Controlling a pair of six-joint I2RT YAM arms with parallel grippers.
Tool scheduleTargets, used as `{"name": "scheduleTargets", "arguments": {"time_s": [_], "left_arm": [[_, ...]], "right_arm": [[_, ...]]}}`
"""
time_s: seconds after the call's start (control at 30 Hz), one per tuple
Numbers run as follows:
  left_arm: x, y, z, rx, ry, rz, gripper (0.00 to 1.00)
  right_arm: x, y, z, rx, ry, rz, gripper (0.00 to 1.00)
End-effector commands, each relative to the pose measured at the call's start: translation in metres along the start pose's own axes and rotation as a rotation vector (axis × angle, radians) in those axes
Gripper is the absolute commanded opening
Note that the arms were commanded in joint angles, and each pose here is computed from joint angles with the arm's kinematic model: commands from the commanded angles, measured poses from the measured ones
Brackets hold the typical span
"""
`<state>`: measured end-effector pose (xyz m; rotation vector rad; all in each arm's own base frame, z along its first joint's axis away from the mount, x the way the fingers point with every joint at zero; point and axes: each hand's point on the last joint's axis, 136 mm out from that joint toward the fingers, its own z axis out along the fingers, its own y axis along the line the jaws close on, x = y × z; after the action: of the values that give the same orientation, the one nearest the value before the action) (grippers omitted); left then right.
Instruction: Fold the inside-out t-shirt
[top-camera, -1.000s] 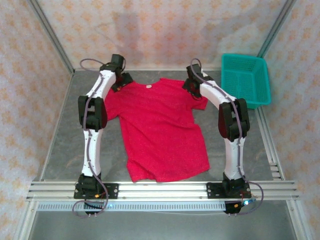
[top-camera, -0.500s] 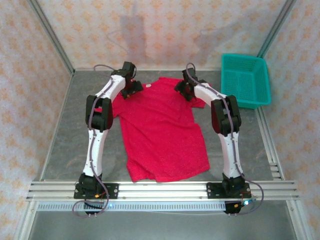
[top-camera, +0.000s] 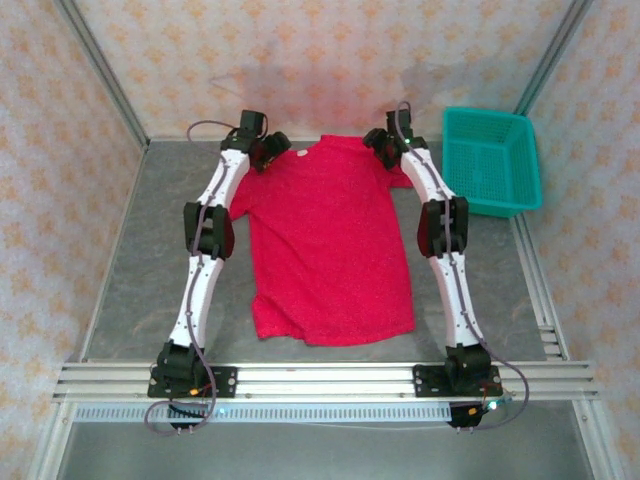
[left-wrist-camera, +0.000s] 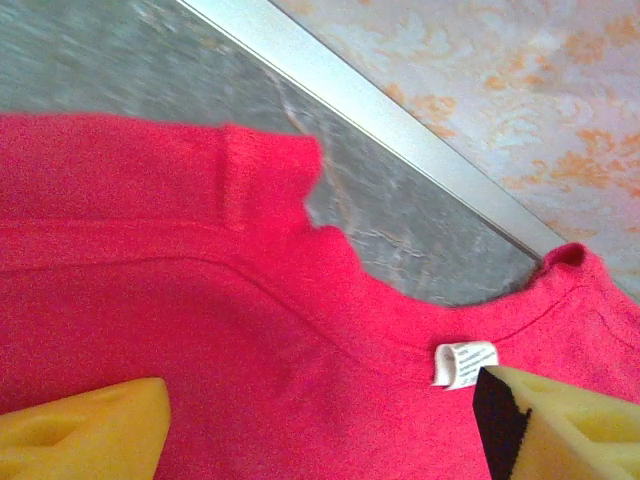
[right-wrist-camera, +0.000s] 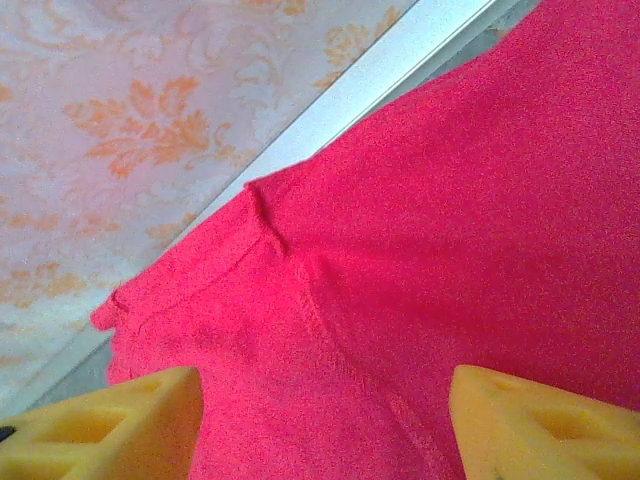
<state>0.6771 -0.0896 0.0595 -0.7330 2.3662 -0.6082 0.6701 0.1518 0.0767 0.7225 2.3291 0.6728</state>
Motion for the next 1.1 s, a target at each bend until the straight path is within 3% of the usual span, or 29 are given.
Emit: {"name": "scheduleTargets", "arguments": {"time_s": [0.0,0.07,0.23,0.43,0.6,0.8,1.07], "left_arm": [[-0.026,-0.040,-0.087,0.010,-0.058,0.125,0.83],[-0.005,-0.043,-0.118,-0.050,-0.029,0.215,0.83],[0.088,-0.019,-0.177,-0.205,0.052,0.355,0.83],[0.186,0.050,-0.233,-0.271,0.127,0.291,0.82],[0.242,0.079,-0.237,-0.173,0.173,0.189,0.82],[0.245,0.099,-0.207,-0.260,0.186,0.188,0.86],[0.193,0.125,-0.145,-0.527,0.187,0.268,0.87]], "right_arm": [[0.010,0.038,-0.075,0.013,0.040,-0.138,0.68],[0.027,0.037,-0.103,0.052,0.061,-0.182,0.67],[0.117,0.015,-0.169,0.097,0.125,-0.282,0.61],[0.227,-0.047,-0.237,0.175,0.212,-0.419,0.56],[0.271,-0.097,-0.254,0.183,0.243,-0.355,0.56],[0.273,-0.131,-0.233,0.243,0.222,-0.315,0.58],[0.237,-0.161,-0.167,0.309,0.267,-0.197,0.58]]}}
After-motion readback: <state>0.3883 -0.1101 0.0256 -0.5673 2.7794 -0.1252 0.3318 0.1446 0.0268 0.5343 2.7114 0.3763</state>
